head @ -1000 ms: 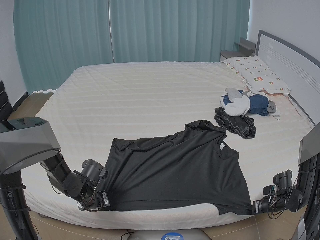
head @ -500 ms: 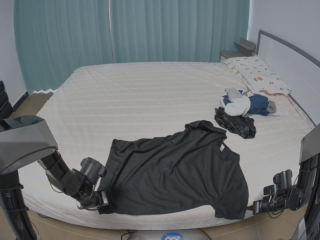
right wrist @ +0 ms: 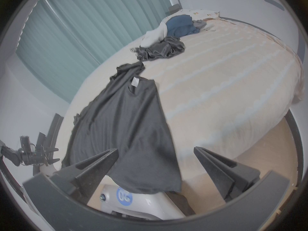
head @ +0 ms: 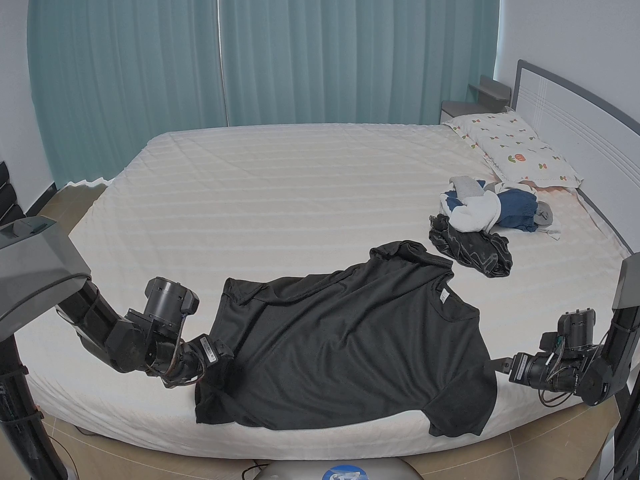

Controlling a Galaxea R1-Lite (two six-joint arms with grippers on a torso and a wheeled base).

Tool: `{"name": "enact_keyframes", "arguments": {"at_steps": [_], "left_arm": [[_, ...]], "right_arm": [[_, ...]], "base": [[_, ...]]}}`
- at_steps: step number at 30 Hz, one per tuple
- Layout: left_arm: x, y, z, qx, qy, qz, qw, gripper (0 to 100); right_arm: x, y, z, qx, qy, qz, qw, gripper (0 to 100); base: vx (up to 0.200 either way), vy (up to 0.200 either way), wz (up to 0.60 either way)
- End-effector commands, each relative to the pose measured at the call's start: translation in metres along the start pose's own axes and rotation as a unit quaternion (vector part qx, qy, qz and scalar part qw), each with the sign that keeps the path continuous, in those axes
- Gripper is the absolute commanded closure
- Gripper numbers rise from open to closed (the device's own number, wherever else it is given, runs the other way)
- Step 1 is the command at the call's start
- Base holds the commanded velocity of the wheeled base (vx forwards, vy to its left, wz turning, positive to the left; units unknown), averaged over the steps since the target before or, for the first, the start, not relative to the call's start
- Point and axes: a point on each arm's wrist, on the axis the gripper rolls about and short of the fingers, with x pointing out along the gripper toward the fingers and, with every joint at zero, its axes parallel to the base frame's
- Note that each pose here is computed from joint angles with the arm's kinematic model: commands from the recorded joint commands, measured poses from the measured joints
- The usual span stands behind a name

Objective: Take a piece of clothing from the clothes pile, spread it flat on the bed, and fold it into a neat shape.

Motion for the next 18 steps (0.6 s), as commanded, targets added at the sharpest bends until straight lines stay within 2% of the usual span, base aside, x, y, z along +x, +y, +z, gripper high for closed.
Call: {"name": "enact_keyframes", "arguments": {"at_steps": [1,5,11,16,18], "left_arm": [[-0.012,0.008,0.01,-0.018,-0.011,0.0,0.9998,0],[-0.021,0.014,0.013,-0.007,0.003,0.02,0.9998,0],[-0.021,0.006,0.022,-0.028,-0.006,0.003,0.9996,0],[-0.02,0.001,0.027,-0.049,-0.006,-0.037,0.9981,0],[-0.018,0.002,0.027,-0.056,-0.006,-0.038,0.9977,0]], "right_arm": [[-0.001,0.012,0.009,-0.008,-0.025,0.022,0.9994,0],[0.0,0.013,0.01,-0.007,-0.025,0.024,0.9994,0],[0.002,0.014,0.015,0.008,-0.035,0.032,0.9988,0],[0.003,0.015,0.016,0.015,-0.037,0.034,0.9986,0],[0.004,0.015,0.017,0.017,-0.038,0.035,0.9985,0]], "base": [[0.2,0.0,0.0],[0.2,0.0,0.0],[0.0,0.0,0.0],[0.0,0.0,0.0],[0.2,0.0,0.0]]}}
